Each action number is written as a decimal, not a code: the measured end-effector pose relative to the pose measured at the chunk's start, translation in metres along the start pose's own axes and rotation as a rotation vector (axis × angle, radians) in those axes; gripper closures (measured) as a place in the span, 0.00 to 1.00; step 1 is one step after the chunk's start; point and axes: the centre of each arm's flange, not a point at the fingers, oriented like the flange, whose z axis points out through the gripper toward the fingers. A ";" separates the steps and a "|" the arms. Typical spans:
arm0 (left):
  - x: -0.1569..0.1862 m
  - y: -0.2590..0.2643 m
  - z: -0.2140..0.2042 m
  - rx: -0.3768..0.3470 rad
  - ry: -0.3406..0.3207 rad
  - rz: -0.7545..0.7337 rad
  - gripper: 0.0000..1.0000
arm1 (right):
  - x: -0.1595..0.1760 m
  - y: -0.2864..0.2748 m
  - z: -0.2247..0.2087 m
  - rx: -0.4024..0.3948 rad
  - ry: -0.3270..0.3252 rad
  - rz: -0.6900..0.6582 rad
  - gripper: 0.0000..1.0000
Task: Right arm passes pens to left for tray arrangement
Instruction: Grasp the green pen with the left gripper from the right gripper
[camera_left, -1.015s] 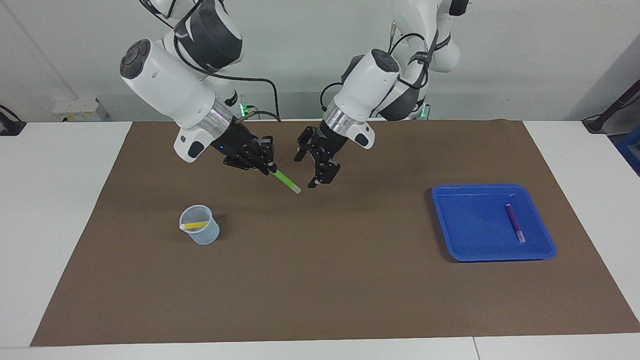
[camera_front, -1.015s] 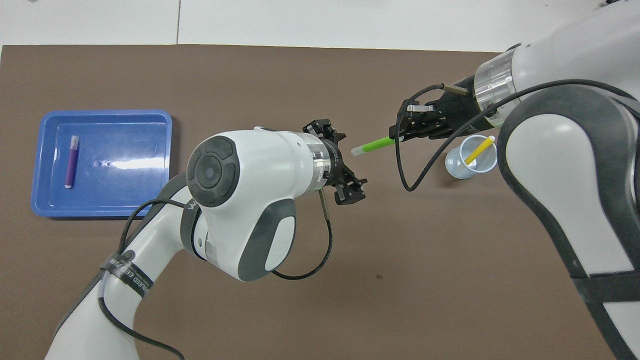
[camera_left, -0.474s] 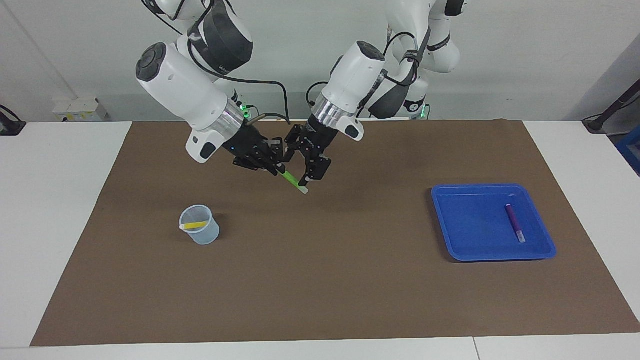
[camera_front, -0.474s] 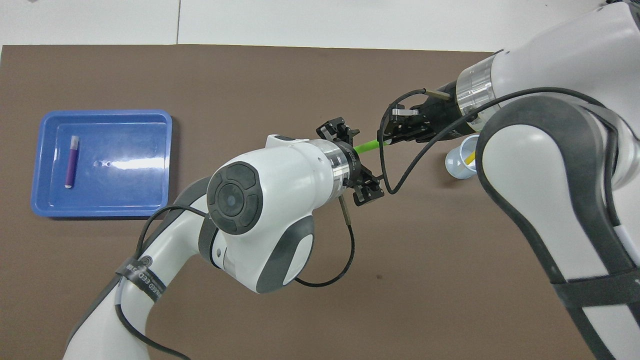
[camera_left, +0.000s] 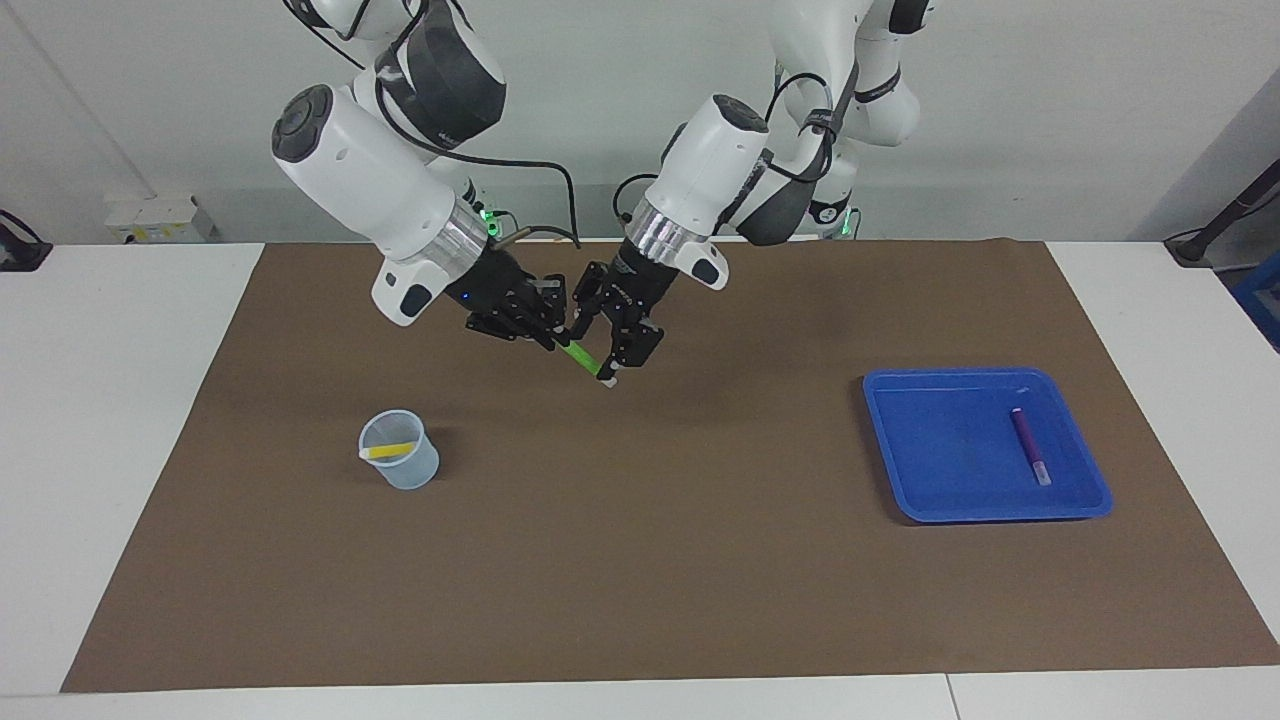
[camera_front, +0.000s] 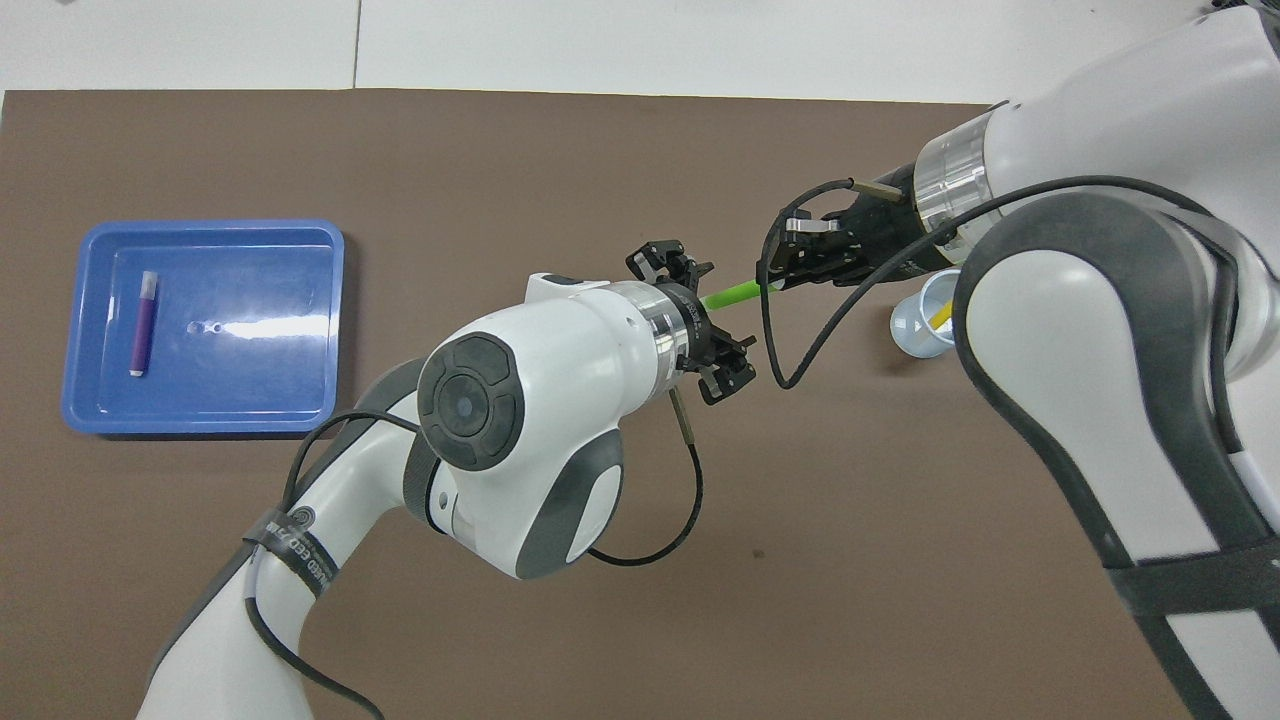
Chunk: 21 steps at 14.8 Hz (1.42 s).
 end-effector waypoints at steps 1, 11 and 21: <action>-0.001 0.000 0.000 -0.004 -0.005 0.000 0.18 | 0.000 0.000 0.000 0.000 0.000 0.000 0.82; -0.002 -0.001 -0.001 -0.016 -0.008 0.026 0.44 | -0.001 0.000 -0.001 0.000 0.001 0.000 0.82; -0.003 -0.003 -0.001 -0.021 -0.004 0.088 0.82 | 0.000 0.002 -0.002 0.001 0.010 0.003 0.82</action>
